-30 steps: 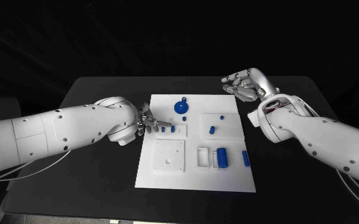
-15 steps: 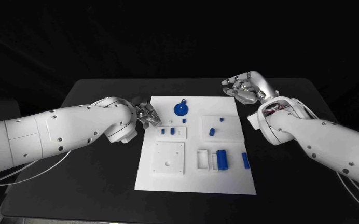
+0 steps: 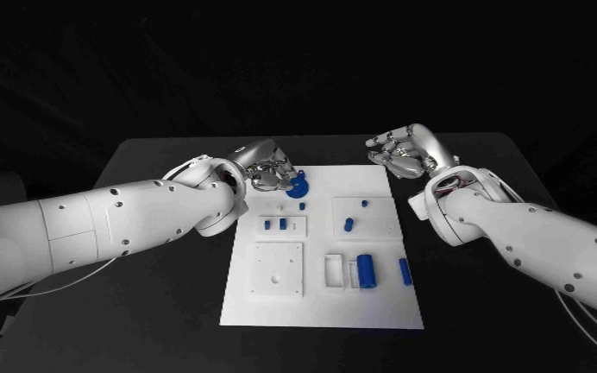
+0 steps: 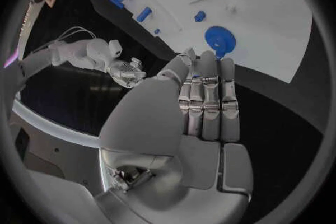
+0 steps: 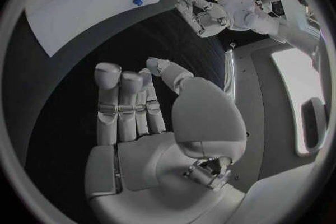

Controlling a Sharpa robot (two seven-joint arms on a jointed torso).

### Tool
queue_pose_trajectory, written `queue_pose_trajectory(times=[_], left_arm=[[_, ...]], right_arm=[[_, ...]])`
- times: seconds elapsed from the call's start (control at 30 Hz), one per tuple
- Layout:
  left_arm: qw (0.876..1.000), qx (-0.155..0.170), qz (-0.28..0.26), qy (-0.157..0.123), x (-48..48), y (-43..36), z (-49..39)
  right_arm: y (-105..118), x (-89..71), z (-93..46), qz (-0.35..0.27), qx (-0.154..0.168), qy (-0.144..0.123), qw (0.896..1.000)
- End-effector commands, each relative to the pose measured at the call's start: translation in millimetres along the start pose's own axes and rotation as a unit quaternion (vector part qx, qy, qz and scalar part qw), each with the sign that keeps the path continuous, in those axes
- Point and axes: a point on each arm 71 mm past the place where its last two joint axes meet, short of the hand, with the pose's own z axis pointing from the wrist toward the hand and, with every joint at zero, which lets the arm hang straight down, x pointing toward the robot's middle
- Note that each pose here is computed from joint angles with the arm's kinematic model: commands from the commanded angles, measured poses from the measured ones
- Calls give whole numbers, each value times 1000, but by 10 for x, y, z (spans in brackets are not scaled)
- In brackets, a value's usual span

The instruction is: Assemble the parts on the task board

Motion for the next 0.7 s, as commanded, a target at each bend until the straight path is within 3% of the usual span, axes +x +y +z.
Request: queue_pose_trajectory(times=[0.03, 0.33, 0.47, 0.7], left_arm=[[993, 89, 71, 12, 41, -157, 34], [980, 116, 149, 56, 173, -270, 147], [973, 116, 184, 82, 236, -274, 179], [967, 108, 207, 103, 328, -248, 216]], right_arm=[[16, 11, -1, 5, -6, 2, 1000], [32, 22, -1, 10, -9, 4, 1000], [41, 24, -3, 12, -10, 6, 1000], [64, 31, -9, 15, -13, 8, 1000]])
